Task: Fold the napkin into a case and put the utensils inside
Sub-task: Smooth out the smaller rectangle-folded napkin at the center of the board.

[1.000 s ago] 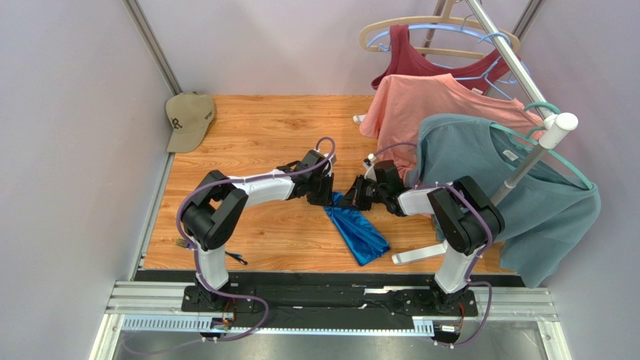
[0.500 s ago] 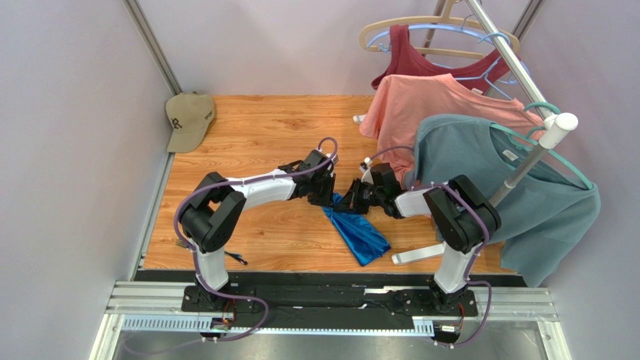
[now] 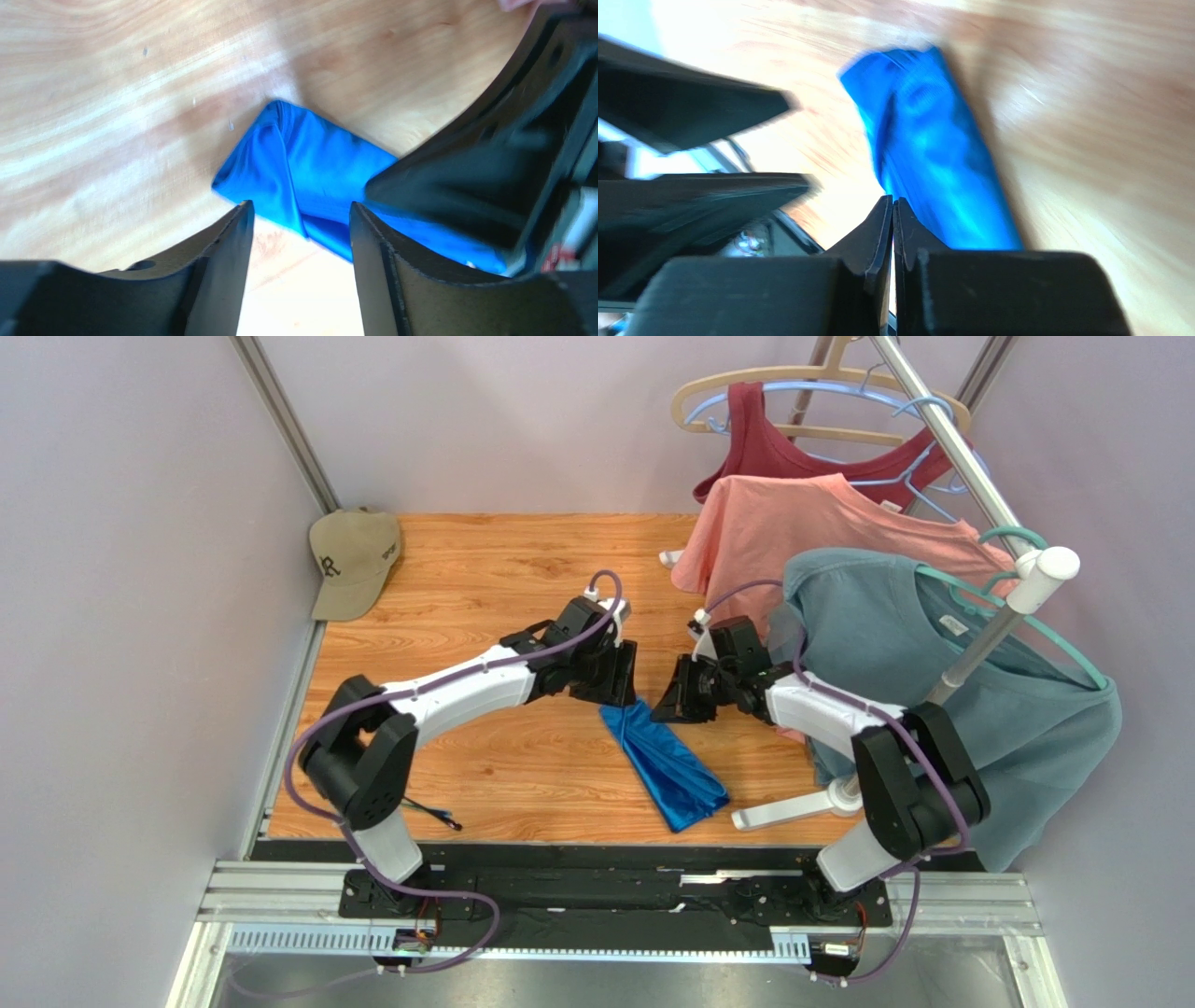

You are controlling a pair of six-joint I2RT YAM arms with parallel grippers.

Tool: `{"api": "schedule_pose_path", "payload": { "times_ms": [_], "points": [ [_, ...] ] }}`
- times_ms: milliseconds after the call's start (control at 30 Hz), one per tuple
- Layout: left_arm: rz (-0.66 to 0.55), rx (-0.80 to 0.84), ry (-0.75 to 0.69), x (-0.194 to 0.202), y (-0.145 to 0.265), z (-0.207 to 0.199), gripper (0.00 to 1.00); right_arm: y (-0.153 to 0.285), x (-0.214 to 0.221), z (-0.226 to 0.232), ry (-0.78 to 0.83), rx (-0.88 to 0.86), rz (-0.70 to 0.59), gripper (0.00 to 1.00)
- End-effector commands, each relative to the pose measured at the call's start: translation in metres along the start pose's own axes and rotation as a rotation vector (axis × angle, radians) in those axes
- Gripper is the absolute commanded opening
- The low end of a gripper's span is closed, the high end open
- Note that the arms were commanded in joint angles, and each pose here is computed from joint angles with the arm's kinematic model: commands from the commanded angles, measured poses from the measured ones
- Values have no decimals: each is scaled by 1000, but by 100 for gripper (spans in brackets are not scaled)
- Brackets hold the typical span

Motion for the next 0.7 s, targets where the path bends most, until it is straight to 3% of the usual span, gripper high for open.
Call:
{"api": "schedule_pose_path", "payload": {
  "times_ms": [0, 67, 100, 133, 167, 200, 333, 467, 667],
  "points": [
    [-48, 40, 31, 10, 40, -7, 61, 35, 5, -13, 77, 171, -25, 7],
    [-66, 136, 59, 19, 48, -16, 51, 46, 8, -26, 103, 276, -59, 11],
    [-19, 165, 99, 41, 43, -18, 44, 53, 12, -30, 117, 295, -78, 17],
    [-36, 200, 111, 45, 42, -23, 33, 56, 12, -35, 127, 336, -104, 20],
    [-26, 241, 125, 54, 44, -29, 30, 60, 15, -39, 136, 362, -97, 22],
    [20, 264, 161, 74, 40, -33, 29, 62, 19, -45, 137, 383, -95, 22],
    [-4, 356, 173, 90, 43, -63, 9, 70, 28, -56, 151, 434, -98, 22],
    [-52, 442, 186, 89, 47, -90, 1, 72, 32, -58, 125, 448, -101, 18],
    [-22, 445, 220, 88, 26, -101, 0, 76, 43, -58, 84, 425, -124, 15]
  ]
}}
Point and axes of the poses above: each gripper's point midway between its finger pads, its own y axis back along the fingers, its own z axis along the line the jaws close on, x = y × z, the point moved 7 cm from there along y, back along the fingers, and after that the axes turned 11 degrees about -y, right-handed, at the moved point
